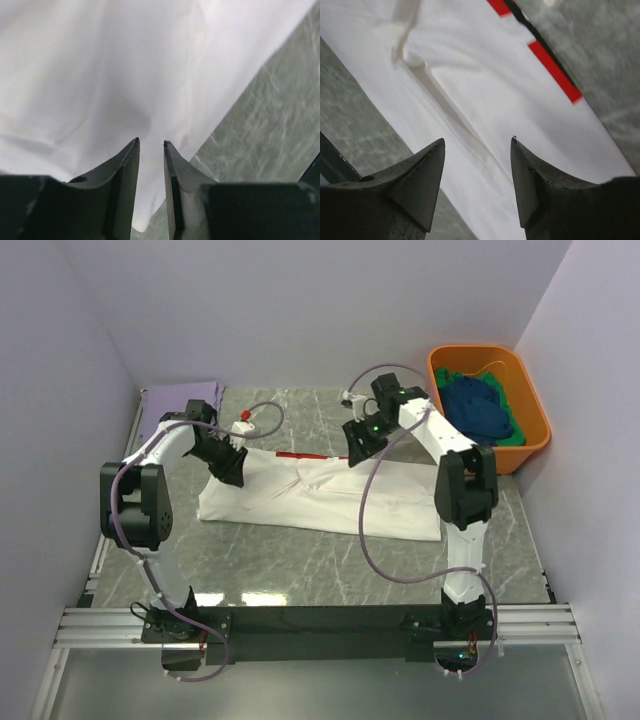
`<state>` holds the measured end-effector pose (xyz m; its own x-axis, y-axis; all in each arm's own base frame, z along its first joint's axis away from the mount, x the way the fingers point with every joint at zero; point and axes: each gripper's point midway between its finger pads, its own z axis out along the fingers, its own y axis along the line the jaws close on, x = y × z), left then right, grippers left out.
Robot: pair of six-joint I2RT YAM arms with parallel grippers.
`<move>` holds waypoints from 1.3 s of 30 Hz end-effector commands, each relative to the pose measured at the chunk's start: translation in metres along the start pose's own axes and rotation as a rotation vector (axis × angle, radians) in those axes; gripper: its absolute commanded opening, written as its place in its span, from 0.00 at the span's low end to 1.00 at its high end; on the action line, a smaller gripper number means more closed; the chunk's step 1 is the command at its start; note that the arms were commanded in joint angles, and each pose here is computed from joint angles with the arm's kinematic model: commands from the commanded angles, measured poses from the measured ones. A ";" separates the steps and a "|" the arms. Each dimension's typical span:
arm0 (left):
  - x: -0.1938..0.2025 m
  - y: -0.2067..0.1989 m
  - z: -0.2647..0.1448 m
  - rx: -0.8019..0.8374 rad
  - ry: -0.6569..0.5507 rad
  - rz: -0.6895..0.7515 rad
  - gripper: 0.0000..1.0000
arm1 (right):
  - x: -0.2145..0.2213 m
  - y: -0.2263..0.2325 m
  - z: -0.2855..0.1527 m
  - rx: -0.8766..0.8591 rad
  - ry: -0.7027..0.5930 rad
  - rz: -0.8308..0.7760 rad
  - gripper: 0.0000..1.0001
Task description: Fold and stack the t-shirts
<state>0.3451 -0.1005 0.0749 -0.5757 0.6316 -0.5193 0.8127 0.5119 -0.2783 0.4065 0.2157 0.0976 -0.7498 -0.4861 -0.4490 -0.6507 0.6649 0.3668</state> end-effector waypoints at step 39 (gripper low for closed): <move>-0.111 0.097 0.119 -0.289 -0.016 -0.307 0.10 | 0.186 0.062 -0.055 0.048 0.216 -0.071 0.33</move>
<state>0.4634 -0.1611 0.0251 -0.8472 0.3446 -0.4044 0.4552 0.8632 -0.2182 0.2084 0.1386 0.0482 -0.7309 -0.6663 -0.1481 -0.6712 0.6622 0.3331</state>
